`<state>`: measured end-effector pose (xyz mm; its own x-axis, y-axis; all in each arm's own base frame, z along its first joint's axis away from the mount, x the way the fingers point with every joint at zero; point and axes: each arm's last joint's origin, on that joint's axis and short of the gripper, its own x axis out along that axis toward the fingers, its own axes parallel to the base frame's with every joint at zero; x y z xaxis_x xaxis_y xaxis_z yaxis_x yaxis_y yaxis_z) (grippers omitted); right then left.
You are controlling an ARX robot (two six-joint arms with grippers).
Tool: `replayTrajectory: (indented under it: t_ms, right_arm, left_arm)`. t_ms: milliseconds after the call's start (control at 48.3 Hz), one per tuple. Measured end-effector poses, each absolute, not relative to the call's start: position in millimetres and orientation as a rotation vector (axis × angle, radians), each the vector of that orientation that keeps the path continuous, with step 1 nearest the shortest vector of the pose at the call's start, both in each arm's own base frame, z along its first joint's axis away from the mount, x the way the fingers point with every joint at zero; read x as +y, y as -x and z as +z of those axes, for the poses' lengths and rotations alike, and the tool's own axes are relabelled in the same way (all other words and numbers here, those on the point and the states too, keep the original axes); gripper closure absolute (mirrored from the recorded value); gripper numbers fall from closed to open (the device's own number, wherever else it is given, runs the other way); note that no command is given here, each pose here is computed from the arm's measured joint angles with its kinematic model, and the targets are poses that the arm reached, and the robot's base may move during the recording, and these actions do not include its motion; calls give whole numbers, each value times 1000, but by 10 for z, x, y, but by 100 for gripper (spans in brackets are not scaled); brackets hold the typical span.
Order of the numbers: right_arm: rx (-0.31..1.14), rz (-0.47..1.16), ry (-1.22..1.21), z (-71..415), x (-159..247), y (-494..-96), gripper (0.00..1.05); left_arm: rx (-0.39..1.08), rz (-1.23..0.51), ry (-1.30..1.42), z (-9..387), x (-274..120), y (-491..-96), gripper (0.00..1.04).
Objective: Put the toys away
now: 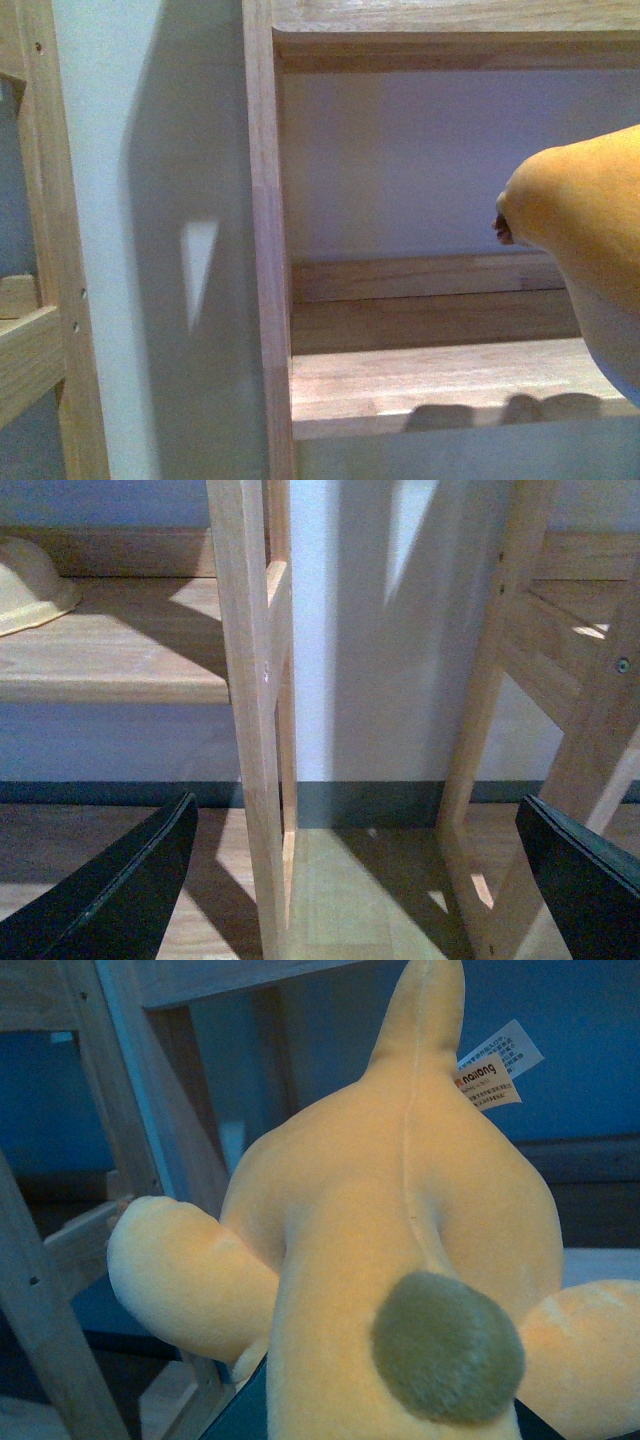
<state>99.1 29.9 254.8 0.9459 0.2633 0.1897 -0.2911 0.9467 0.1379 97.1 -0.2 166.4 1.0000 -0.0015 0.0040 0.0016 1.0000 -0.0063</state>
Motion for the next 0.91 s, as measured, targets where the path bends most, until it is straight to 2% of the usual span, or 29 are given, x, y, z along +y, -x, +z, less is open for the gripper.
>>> replayTrajectory:
  t_ms: [269,434,910]
  right_arm:
    - [-166,276,-162,2545,299,-994,85]
    - [-22,176,-52,2694,275,-1031,85]
    - [-330,222,80,4282,372,-1032,85]
  left_arm:
    - [-4,-2,6,1663,-2,-971,6]
    - [-4,-2,6,1664,-2,-971,6]
    - [-4,-2,6,1664,-2,-971,6]
